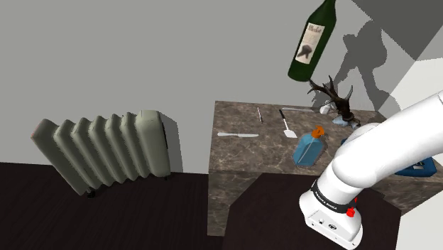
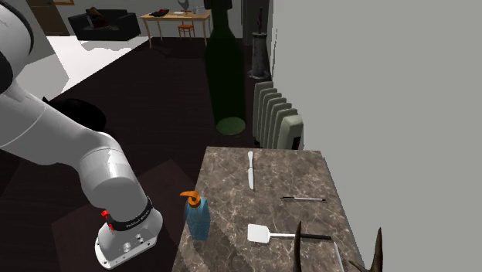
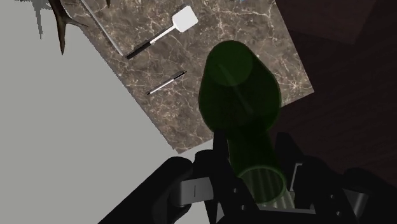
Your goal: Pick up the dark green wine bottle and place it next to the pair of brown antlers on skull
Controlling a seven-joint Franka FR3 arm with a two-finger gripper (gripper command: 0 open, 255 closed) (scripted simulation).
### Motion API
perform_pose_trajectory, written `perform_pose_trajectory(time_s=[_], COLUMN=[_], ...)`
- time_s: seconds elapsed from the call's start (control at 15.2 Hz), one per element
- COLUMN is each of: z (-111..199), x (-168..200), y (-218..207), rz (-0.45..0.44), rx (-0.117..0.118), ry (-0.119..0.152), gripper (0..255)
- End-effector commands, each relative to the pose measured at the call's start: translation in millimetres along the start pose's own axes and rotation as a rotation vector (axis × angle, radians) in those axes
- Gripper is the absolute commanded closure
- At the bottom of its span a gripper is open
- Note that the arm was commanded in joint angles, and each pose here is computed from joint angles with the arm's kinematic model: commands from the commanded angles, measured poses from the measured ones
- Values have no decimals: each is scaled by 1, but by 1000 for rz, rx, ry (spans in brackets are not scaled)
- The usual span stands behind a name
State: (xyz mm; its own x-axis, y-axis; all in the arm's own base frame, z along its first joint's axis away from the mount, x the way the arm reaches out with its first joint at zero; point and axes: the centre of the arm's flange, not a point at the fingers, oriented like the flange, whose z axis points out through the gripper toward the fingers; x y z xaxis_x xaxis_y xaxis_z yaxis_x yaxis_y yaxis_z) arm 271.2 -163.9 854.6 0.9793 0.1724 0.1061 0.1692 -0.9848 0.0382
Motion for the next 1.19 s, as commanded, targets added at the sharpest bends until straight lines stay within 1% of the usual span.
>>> perform_pose_trajectory(time_s=[0.0,1.12], z=[-1,-15], x=[-23,-195], y=[15,156], rz=[-2,-2], rx=[1,1], ry=[0,0], gripper=[255,255])
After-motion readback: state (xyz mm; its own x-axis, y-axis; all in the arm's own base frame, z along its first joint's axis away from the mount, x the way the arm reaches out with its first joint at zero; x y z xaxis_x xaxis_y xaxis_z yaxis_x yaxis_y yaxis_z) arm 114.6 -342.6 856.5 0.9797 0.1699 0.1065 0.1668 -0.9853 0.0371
